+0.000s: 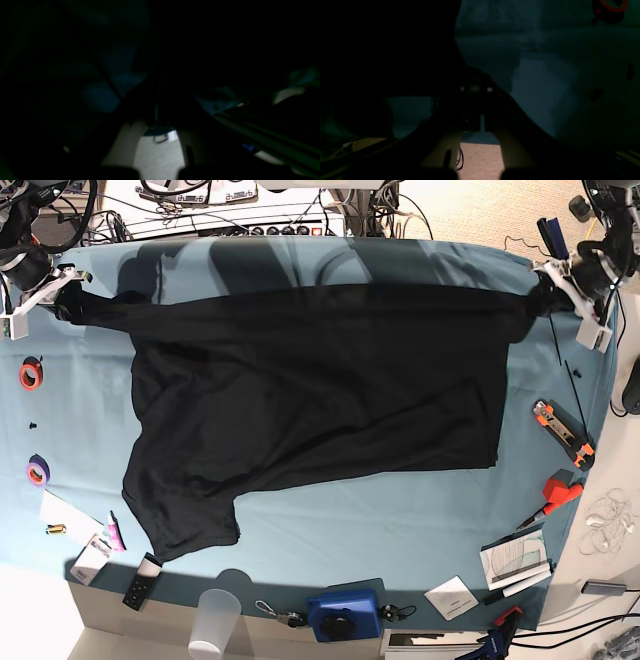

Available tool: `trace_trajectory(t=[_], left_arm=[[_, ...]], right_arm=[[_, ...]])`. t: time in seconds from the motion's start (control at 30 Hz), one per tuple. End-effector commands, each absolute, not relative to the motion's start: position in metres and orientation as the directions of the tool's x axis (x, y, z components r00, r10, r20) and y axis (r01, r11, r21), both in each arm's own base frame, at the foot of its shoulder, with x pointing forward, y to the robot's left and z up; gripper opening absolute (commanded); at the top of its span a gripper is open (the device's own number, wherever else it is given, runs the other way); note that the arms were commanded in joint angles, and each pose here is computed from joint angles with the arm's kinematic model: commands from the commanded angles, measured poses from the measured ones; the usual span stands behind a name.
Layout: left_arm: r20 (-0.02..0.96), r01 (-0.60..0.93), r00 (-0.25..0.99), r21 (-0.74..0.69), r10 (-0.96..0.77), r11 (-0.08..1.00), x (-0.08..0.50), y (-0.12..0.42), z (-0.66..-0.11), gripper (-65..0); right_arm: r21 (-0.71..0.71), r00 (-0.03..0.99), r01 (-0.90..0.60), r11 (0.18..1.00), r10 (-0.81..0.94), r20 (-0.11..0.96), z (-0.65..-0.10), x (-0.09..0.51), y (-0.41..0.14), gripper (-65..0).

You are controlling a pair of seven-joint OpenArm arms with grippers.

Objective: Layout the t-shirt on the table in an organized manner, then fold the t-shirt properly
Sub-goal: 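Release the shirt edge and reposition both grippers along the shirt edge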

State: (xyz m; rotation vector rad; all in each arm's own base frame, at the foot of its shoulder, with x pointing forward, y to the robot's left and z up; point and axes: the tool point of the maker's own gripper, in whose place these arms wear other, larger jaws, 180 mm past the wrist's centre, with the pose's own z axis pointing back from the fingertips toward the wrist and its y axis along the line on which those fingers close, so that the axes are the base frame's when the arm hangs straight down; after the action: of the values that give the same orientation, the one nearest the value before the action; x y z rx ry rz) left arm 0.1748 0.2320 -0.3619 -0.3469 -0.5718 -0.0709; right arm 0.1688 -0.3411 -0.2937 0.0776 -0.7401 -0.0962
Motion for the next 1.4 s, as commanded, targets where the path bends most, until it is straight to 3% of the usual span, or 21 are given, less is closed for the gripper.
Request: trace_trajectory(t=[0.0, 0.17, 0.3, 0.4, 0.57, 0.77, 0.93, 1.23, 1.27, 1.37], left_arm=[[0.557, 0.185, 0.830, -0.274, -0.001, 0.944, 0.181, 0.231, -0.358, -65.0], [0.536, 0.239, 0.837, -0.175, -0.111, 0.955, 0.203, 0.203, -0.379, -65.0], [0.568, 0.145, 0.814, 0.002, -0.121, 0.989, 0.240, 0.227, -0.370, -65.0], [0.592, 0.137, 0.790, 0.086, -0.161, 0.987, 0.255, 0.239, -0.361, -65.0], [0.595, 0.159, 0.782, 0.096, -0.185, 0.983, 0.258, 0.236, -0.367, -65.0], [0.639, 0.227, 0.728, 0.117, -0.249, 0.967, 0.283, 0.212, -0.356, -65.0], [0.656, 0.196, 0.687, 0.247, -0.312, 0.949, 0.311, 0.211, -0.346, -65.0], [0.634, 0.160, 0.718, 0.253, -0.288, 0.954, 0.330, 0.227, -0.373, -65.0], [0.635, 0.161, 0.717, 0.253, -0.289, 0.954, 0.331, 0.227, -0.372, -61.6], [0.642, 0.158, 0.710, 0.254, -0.288, 0.954, 0.334, 0.227, -0.370, -38.8]], right_arm=[[0.057, 0.709, 0.057, 0.997, -0.081, 0.701, -0.281, 0.175, -0.350, -65.0], [0.050, 0.659, 0.061, 0.997, -0.077, 0.749, -0.271, 0.187, -0.352, -65.0], [0.048, 0.622, 0.058, 0.997, -0.073, 0.779, -0.261, 0.201, -0.352, -65.0], [0.010, 0.650, 0.046, 0.999, -0.038, 0.759, -0.269, 0.209, -0.349, -65.0], [-0.070, 0.667, -0.077, 0.995, 0.103, 0.738, -0.291, 0.235, -0.315, -65.0], [-0.172, 0.571, 0.043, 0.984, 0.117, 0.813, -0.277, 0.280, -0.315, -65.0], [-0.244, 0.560, 0.014, 0.970, 0.194, 0.805, -0.272, 0.305, -0.305, -65.0], [-0.192, 0.607, -0.016, 0.981, 0.162, 0.778, -0.312, 0.330, -0.300, -65.0], [-0.191, 0.613, -0.016, 0.981, 0.161, 0.773, -0.313, 0.329, -0.300, -65.0], [-0.194, 0.636, -0.018, 0.981, 0.161, 0.755, -0.316, 0.325, -0.301, -62.5]])
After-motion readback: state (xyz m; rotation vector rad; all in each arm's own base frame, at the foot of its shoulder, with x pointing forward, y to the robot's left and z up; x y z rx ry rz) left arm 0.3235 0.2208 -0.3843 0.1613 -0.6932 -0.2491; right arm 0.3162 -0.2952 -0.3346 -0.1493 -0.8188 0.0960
